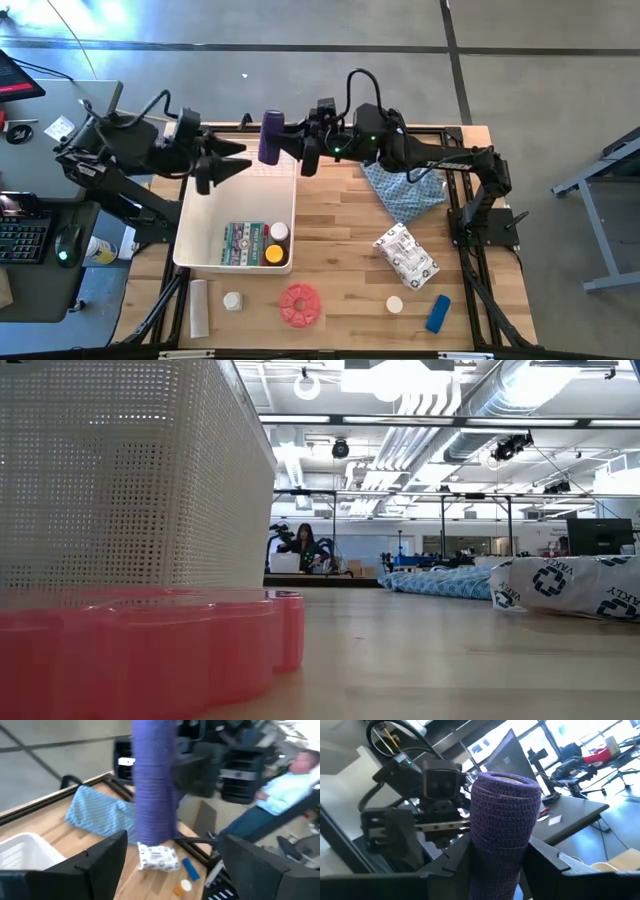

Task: Pick & place medical supplies in basket/bin
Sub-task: Put the violet rolled gauze into the white bin

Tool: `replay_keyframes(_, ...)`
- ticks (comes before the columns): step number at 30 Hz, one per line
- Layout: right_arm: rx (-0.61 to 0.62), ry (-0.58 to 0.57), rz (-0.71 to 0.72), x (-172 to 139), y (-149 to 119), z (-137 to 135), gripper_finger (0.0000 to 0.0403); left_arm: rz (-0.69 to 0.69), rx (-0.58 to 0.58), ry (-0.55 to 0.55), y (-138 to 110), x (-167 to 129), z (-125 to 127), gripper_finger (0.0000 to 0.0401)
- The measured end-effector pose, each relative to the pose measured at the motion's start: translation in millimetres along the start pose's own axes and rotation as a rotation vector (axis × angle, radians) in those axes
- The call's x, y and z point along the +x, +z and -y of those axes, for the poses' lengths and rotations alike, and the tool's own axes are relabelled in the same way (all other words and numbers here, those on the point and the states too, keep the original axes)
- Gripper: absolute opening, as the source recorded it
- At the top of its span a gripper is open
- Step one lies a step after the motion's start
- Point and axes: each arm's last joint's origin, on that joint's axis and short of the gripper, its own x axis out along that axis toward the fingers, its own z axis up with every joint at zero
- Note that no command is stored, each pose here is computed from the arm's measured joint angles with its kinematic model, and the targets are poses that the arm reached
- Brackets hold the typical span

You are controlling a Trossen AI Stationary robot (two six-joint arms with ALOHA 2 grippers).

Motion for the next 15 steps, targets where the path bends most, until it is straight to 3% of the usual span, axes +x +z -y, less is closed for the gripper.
replay_keyframes(8,0.007,0.06,0.018,-0.6,-3.2,-12.8,0.014,0.044,0.021,0.123,-9.2,30.4,10.8,0.0343)
replay_keyframes(15,-0.015,0.059,-0.029,-1.0,-11.8,-18.2,0.014,0.065,0.036,0.09,-10.9,46.5,21.8,0.0344)
